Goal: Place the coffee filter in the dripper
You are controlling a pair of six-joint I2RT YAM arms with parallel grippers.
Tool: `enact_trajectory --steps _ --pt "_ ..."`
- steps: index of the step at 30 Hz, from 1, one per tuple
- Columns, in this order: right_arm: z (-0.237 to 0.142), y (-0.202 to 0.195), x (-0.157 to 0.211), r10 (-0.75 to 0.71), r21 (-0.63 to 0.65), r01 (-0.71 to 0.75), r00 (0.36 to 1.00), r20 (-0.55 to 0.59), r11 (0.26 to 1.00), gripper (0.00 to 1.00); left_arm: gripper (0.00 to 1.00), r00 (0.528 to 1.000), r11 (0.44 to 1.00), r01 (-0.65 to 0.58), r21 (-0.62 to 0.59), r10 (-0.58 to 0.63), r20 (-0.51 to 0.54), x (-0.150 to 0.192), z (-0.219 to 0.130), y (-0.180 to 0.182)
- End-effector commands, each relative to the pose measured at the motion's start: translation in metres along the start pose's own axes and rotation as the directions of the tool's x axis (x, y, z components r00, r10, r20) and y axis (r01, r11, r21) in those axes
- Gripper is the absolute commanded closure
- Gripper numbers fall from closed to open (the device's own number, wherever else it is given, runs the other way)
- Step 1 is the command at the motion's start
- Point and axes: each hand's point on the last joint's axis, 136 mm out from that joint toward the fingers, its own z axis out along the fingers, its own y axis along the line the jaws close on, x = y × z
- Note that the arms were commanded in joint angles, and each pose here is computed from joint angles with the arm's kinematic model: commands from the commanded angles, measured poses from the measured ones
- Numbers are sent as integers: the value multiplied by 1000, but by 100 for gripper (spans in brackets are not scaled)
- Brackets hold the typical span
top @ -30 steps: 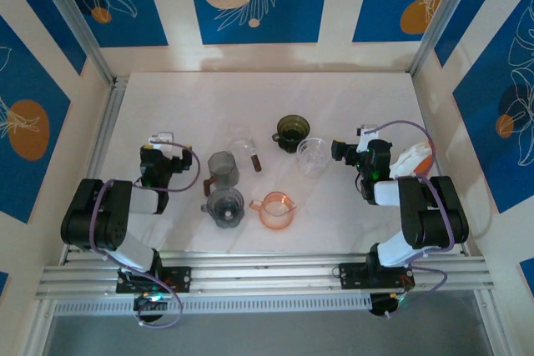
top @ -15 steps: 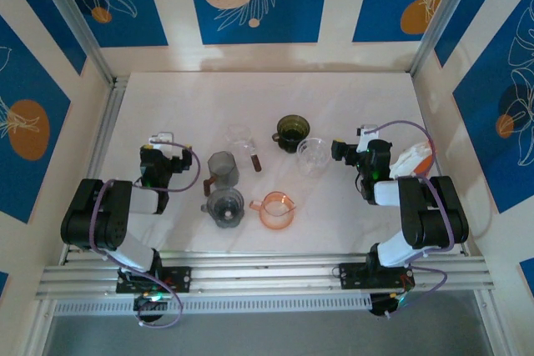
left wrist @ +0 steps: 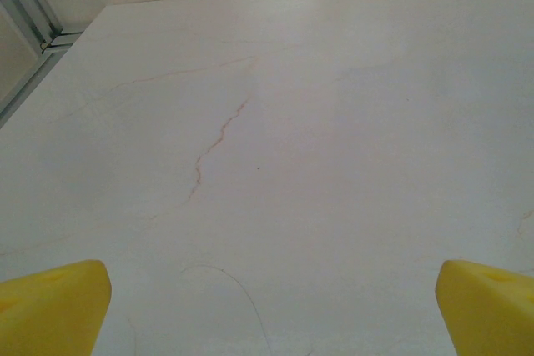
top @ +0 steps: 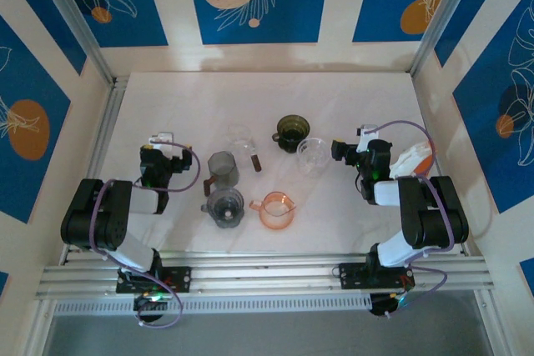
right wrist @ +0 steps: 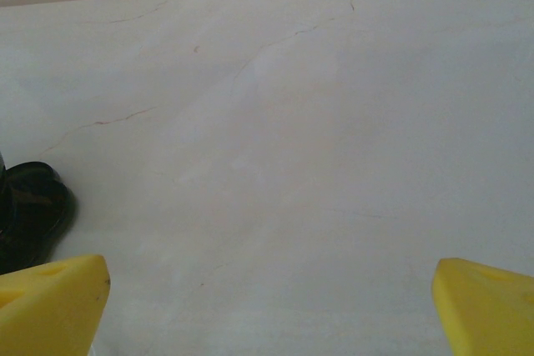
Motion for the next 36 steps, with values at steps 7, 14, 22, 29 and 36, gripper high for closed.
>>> enact_trajectory --steps 7,14,22,29,36 --pt "0 -2 -7 0 -7 0 1000 24 1000 1 0 1000 999 -8 32 8 8 -5 3 -6" --pt "-8 -12 -28 59 83 -54 996 -60 995 1 0 1000 998 26 -63 -27 -6 -26 -8 13" --pt "-27 -16 -54 136 243 -122 990 -40 962 1 0 983 979 149 -141 -131 129 -95 -34 34" --pt "-55 -37 -54 648 374 -580 757 -80 724 1 0 784 759 621 -199 -598 165 -120 -54 59" --pt "-61 23 -66 542 142 -524 802 -251 840 1 0 616 621 779 92 -784 71 -139 -62 29"
